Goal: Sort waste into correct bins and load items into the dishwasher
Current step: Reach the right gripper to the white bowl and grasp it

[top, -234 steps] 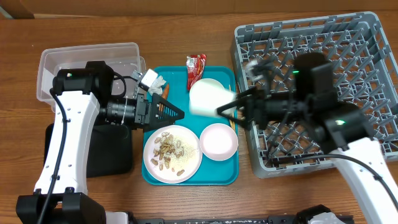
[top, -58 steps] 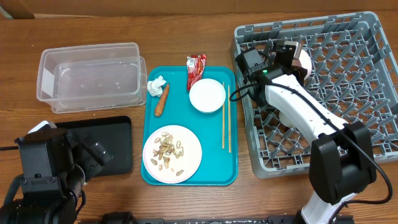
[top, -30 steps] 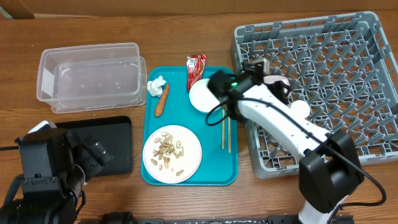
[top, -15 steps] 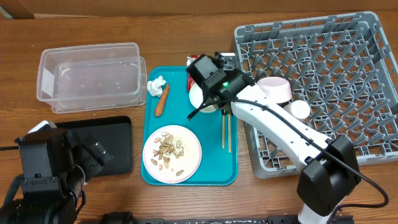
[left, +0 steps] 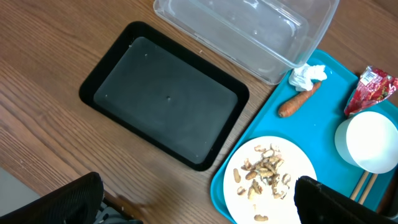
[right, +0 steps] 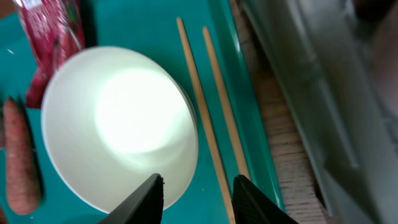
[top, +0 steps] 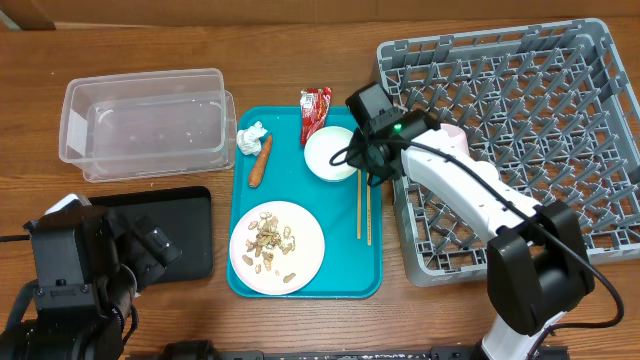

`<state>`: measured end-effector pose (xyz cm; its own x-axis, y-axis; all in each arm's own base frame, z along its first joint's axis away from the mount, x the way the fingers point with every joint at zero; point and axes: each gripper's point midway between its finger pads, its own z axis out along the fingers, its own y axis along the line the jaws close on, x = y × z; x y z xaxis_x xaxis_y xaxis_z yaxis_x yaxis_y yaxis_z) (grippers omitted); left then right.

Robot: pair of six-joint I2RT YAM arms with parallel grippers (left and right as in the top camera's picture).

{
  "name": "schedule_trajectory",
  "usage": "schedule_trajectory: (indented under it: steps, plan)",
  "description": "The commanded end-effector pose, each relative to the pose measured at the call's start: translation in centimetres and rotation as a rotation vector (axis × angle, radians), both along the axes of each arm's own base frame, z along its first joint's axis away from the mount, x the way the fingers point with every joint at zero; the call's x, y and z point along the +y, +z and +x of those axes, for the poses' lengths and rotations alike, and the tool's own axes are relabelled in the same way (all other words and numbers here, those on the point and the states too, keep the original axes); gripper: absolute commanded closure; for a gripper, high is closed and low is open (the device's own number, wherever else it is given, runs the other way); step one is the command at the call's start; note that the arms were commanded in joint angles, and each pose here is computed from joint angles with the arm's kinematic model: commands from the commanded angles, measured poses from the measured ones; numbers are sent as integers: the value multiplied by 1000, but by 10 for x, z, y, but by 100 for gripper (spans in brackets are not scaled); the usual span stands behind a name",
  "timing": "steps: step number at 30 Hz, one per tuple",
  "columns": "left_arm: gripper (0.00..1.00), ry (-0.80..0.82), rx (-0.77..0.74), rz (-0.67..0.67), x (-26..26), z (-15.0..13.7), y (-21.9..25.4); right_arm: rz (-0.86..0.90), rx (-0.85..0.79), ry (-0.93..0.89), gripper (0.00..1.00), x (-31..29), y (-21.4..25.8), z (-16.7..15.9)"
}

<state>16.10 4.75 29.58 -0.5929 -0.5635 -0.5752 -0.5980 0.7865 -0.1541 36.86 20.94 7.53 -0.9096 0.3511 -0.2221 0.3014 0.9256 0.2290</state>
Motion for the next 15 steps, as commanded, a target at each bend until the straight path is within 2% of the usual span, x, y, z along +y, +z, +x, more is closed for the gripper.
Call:
schedule_trajectory:
  steps: [1,10,12,15]
  plan:
    - [0,25,-16,13,4,0,5,32,34,20,61,12,-10,-14]
    - [0,25,-16,13,4,0,5,9,41,11,61,20,-45,-10]
    - [0,25,-16,13,4,0,5,5,38,9,64,21,-49,-7]
    - [0,25,-16,13,4,0,5,-15,18,15,84,18,-46,-3]
